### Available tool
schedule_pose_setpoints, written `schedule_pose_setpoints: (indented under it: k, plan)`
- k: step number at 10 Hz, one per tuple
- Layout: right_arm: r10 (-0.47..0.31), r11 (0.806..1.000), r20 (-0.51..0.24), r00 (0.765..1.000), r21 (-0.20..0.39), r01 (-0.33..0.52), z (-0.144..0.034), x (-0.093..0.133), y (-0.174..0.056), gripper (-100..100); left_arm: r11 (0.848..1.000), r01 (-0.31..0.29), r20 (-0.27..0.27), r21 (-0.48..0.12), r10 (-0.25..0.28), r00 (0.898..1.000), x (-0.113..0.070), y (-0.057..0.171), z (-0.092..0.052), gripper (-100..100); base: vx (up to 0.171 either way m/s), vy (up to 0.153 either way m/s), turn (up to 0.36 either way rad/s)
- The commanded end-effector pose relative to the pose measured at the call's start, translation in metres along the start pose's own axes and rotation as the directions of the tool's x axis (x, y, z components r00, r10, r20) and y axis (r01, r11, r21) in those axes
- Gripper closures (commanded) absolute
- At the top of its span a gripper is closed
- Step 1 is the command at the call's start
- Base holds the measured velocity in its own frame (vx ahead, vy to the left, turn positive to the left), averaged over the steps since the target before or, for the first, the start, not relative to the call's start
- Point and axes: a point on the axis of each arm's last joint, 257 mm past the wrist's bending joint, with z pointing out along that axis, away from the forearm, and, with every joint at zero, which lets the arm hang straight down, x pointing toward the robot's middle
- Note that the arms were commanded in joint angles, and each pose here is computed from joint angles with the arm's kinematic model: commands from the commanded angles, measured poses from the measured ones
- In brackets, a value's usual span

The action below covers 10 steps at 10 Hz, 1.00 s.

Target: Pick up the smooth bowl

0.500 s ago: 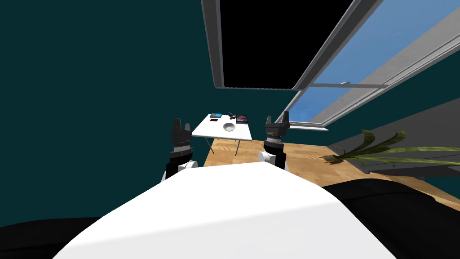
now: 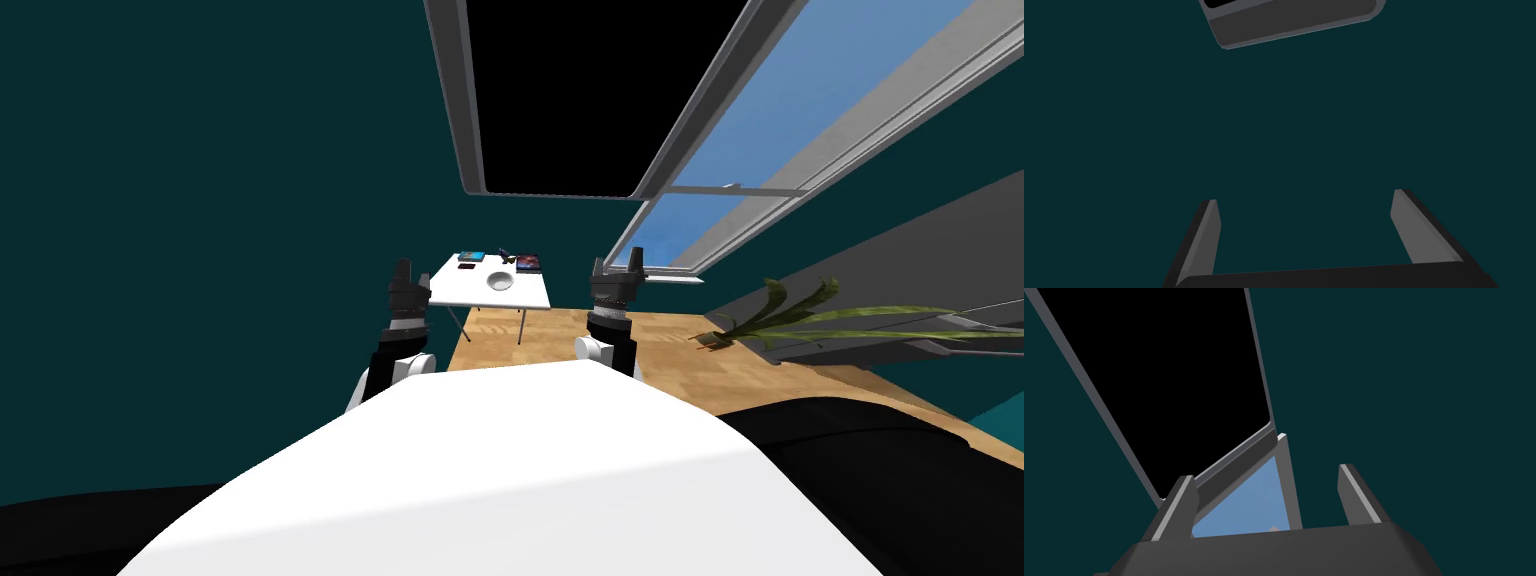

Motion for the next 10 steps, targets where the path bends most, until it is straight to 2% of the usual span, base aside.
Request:
schedule_pose_setpoints:
  k: [1,4,6,7,10]
  plan:
    - [0.0,1.0,0.0,1.0,0.0,0.0,0.0,0.0,0.0,0,1.0,-0.009,-0.019,-0.027,0.009,1.0,0.002,0.007,0.006,-100,-0.066,-0.109,-0.152]
    - [0.0,1.0,0.0,1.0,0.0,0.0,0.0,0.0,0.0,0,0.998,-0.015,-0.031,-0.061,0.013,0.999,0.003,0.016,0.01,-100,-0.026,-0.064,-0.073]
    - [0.0,1.0,0.0,1.0,0.0,0.0,0.0,0.0,0.0,0,0.996,-0.026,-0.045,-0.089,0.022,0.999,0.004,0.023,0.02,-100,-0.034,-0.087,-0.16]
    - [0.0,1.0,0.0,1.0,0.0,0.0,0.0,0.0,0.0,0,0.993,-0.027,-0.048,-0.112,0.021,0.999,0.004,0.029,0.02,-100,-0.024,-0.086,-0.049]
    - [0.0,1.0,0.0,1.0,0.0,0.0,0.0,0.0,0.0,0,0.987,-0.039,-0.058,-0.157,0.03,0.998,0.003,0.041,0.03,-100,-0.021,-0.074,-0.099]
